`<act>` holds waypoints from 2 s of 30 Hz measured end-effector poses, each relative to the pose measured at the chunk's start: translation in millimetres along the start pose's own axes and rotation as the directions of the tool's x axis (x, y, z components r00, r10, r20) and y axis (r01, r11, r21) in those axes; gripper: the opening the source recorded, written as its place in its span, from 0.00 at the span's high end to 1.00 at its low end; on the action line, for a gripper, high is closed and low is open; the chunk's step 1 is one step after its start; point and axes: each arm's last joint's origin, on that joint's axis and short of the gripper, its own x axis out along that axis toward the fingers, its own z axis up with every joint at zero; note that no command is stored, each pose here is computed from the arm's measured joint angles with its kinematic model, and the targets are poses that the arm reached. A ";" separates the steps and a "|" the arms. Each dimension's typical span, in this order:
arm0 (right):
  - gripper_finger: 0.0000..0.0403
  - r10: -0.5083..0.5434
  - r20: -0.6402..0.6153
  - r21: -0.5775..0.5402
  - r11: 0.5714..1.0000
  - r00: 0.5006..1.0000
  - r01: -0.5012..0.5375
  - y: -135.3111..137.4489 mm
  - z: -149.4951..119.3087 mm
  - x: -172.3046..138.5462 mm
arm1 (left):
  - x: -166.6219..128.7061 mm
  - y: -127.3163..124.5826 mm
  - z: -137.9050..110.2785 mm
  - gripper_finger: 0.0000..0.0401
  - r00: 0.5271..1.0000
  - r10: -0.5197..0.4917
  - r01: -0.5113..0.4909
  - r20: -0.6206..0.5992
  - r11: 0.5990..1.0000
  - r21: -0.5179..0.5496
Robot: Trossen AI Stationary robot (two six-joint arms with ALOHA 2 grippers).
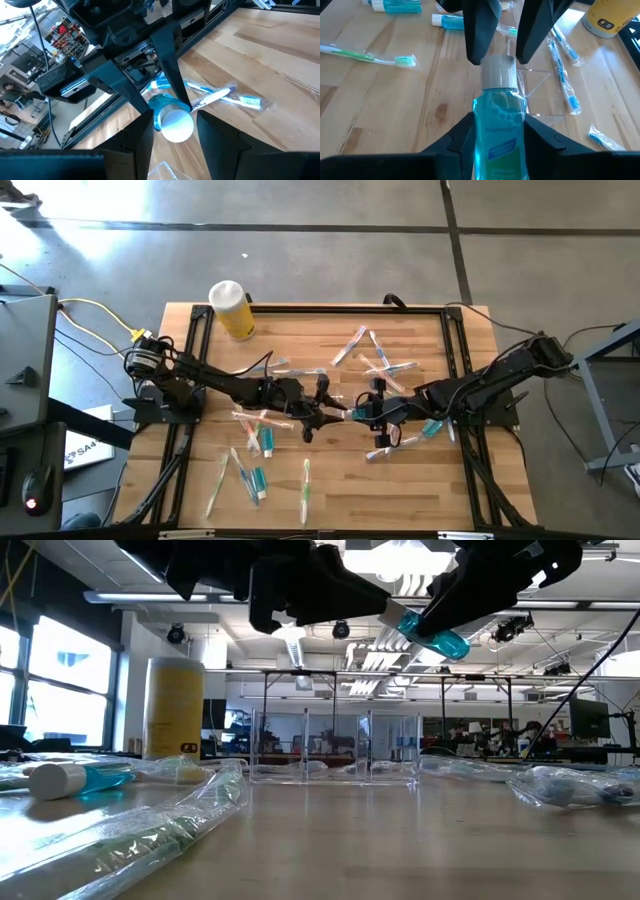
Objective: Pick & Place toothbrushing station
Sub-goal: Put the blue mouthwash into the transparent organizer
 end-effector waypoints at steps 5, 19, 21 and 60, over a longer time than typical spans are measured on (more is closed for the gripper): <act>0.70 0.002 0.003 0.001 1.000 1.000 -0.002 0.1 0.1 0.0 | 7.4 -5.5 -6.9 0.64 1.000 0.002 -0.002 0.003 1.000 0.002; 0.70 0.002 0.004 0.002 1.000 1.000 -0.002 0.1 0.2 -0.2 | 8.6 -3.4 -4.8 0.64 0.999 0.031 -0.032 0.042 0.999 0.024; 0.69 0.003 0.004 0.002 1.000 1.000 -0.003 0.1 0.2 -0.2 | 8.6 -3.4 -4.4 0.64 0.998 0.025 -0.027 0.051 0.999 0.024; 0.68 0.005 0.005 0.001 1.000 1.000 -0.005 0.2 0.6 0.0 | 19.5 -3.0 -4.8 0.64 1.000 0.015 -0.015 0.006 1.000 0.018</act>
